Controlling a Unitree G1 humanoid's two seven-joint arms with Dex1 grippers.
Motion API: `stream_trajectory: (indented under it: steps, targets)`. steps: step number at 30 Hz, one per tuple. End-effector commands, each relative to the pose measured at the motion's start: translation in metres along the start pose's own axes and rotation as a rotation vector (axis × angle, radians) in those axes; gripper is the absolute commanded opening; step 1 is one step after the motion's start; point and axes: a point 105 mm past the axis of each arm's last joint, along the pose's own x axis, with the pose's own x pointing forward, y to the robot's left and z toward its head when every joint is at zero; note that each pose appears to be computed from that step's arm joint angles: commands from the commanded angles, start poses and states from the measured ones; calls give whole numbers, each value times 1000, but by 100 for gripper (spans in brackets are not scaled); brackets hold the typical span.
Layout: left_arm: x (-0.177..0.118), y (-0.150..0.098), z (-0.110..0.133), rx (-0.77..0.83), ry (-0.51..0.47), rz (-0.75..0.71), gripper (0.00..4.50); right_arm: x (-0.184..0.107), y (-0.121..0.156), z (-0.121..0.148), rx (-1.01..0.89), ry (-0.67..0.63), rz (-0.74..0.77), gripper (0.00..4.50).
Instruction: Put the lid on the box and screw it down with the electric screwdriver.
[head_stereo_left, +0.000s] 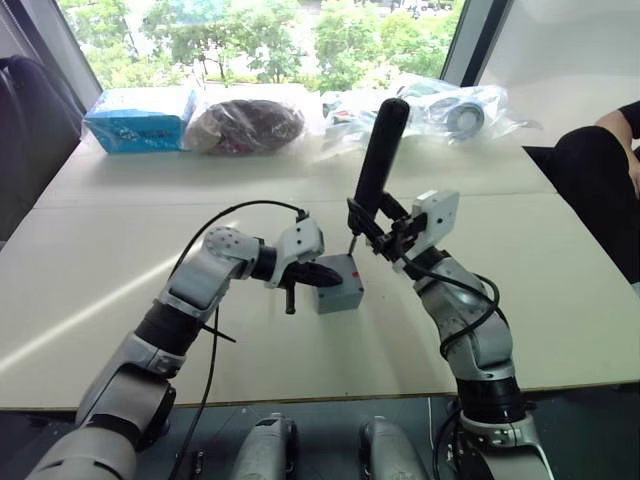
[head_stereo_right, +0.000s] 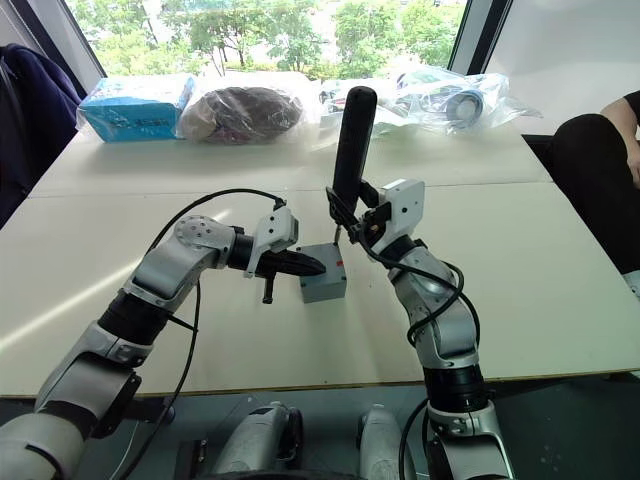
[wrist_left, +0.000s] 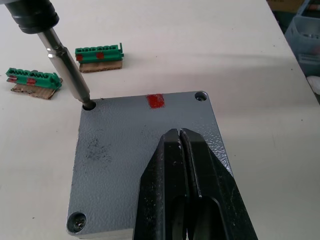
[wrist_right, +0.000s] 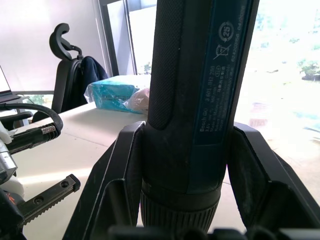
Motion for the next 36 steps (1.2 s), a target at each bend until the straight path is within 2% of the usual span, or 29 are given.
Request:
stream_trajectory:
  steps: [1,7,17,19,23,26,30,32,33,34,36]
  targets:
    - [-3,-1,-8,-10,36,7,0,-5,1,-35,23,132,5,186]
    - [-4,0,-9,-15,36,15,0,-7,-4,-45,27,176,-13,186]
    - [-4,0,-8,-44,10,22,0,-5,-5,-37,25,153,-1,186]
    - [-5,-1,-9,-47,11,22,0,-2,-6,-29,23,135,-1,186]
    - [-4,0,-11,-59,1,40,0,12,-9,20,1,4,6,186]
    - [-4,2,-8,-68,-38,69,0,20,-13,71,4,-107,4,186]
    - [-10,5,0,-100,-105,96,0,17,-24,136,108,-269,-27,186]
    - [-13,7,2,-113,-129,104,0,13,-31,155,148,-305,-47,186]
    - [-13,8,8,-126,-168,115,0,8,-41,165,185,-312,-79,186]
    - [-15,11,21,-140,-237,125,0,4,-54,166,260,-235,-89,186]
    - [-19,12,41,-142,-316,121,0,-6,-65,159,351,-37,-61,186]
